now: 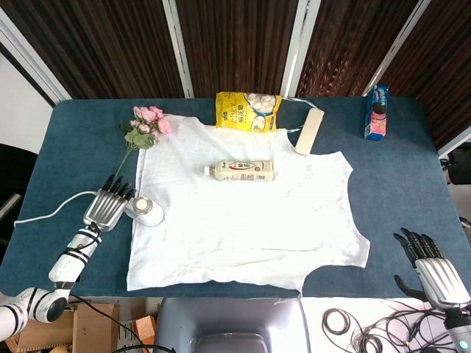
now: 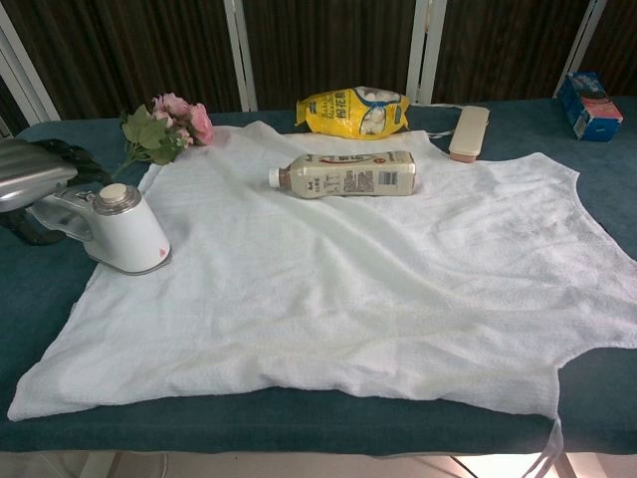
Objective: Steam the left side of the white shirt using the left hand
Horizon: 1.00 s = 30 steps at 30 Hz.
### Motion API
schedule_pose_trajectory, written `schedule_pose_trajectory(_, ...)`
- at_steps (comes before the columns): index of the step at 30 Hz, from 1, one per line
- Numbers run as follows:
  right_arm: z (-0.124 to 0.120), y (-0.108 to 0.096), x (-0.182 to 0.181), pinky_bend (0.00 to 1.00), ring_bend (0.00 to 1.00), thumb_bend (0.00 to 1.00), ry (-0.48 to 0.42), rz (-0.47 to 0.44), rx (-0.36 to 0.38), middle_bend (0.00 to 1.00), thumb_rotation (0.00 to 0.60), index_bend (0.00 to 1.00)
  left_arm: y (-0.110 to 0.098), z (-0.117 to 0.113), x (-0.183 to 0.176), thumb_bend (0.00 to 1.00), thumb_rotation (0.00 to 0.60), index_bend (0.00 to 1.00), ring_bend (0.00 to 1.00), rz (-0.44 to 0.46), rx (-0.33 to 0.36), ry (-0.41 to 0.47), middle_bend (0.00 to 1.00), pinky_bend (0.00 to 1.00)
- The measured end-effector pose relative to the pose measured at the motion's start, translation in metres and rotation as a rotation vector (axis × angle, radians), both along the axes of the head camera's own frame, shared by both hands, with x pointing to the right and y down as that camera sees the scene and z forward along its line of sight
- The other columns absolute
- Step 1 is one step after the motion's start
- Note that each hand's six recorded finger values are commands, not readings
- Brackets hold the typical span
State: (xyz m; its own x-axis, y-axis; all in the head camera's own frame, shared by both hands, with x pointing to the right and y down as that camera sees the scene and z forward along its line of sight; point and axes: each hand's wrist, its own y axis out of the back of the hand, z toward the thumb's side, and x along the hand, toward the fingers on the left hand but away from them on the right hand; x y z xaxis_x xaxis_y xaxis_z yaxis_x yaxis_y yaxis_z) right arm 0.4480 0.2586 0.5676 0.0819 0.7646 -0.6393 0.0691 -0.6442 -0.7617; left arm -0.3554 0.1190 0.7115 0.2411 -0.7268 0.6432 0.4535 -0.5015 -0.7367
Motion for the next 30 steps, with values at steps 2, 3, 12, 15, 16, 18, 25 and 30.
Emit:
schedule_pose_trajectory(2, 0.0, 0.0, 0.0, 0.0, 0.0, 0.31, 0.0, 0.0, -0.001, 0.0, 0.6, 0.0, 0.001, 0.0, 0.0, 0.36, 0.6, 0.23, 0.07, 0.007, -0.001, -0.006, 0.18, 0.08)
schedule_pose_trajectory(3, 0.001, 0.0, 0.0, 0.0, 0.0, 0.31, 0.0, -0.001, -0.002, 0.0, 0.6, 0.0, 0.001, 0.0, -0.001, 0.36, 0.6, 0.23, 0.07, 0.012, -0.001, -0.01, 0.19, 0.08)
schedule_pose_trajectory(12, 0.0, 0.0, 0.001, 0.0, 0.0, 0.31, 0.002, 0.001, -0.003, 0.0, 0.6, 0.0, -0.002, 0.005, -0.004, 0.37, 0.6, 0.28, 0.1, 0.034, 0.001, -0.032, 0.22, 0.08)
schedule_pose_trajectory(15, 0.0, 0.0, 0.002, 0.0, 0.0, 0.31, 0.003, 0.002, -0.004, 0.0, 0.6, 0.0, -0.003, 0.009, -0.006, 0.36, 0.6, 0.29, 0.12, 0.034, -0.003, -0.04, 0.24, 0.09)
schedule_pose_trajectory(16, -0.001, 0.0, 0.002, 0.0, 0.0, 0.31, 0.004, 0.005, -0.004, 0.0, 0.6, 0.0, -0.004, 0.01, -0.007, 0.36, 0.6, 0.29, 0.12, 0.031, -0.006, -0.041, 0.25, 0.1)
schedule_pose_trajectory(18, -0.001, 0.0, 0.004, 0.0, 0.0, 0.31, 0.006, 0.009, -0.001, 0.0, 0.6, 0.0, -0.004, 0.012, -0.009, 0.36, 0.6, 0.32, 0.14, 0.027, -0.011, -0.04, 0.27, 0.1)
schedule_pose_trajectory(25, -0.003, 0.001, 0.006, 0.0, 0.0, 0.31, 0.011, 0.019, 0.004, 0.0, 0.6, 0.0, -0.001, 0.017, -0.008, 0.41, 0.6, 0.43, 0.21, 0.035, -0.033, -0.01, 0.35, 0.17)
schedule_pose_trajectory(30, -0.003, 0.002, 0.008, 0.0, 0.0, 0.31, 0.016, 0.023, 0.006, 0.0, 0.6, 0.0, 0.001, 0.02, -0.004, 0.47, 0.6, 0.54, 0.29, 0.05, -0.046, 0.036, 0.44, 0.25)
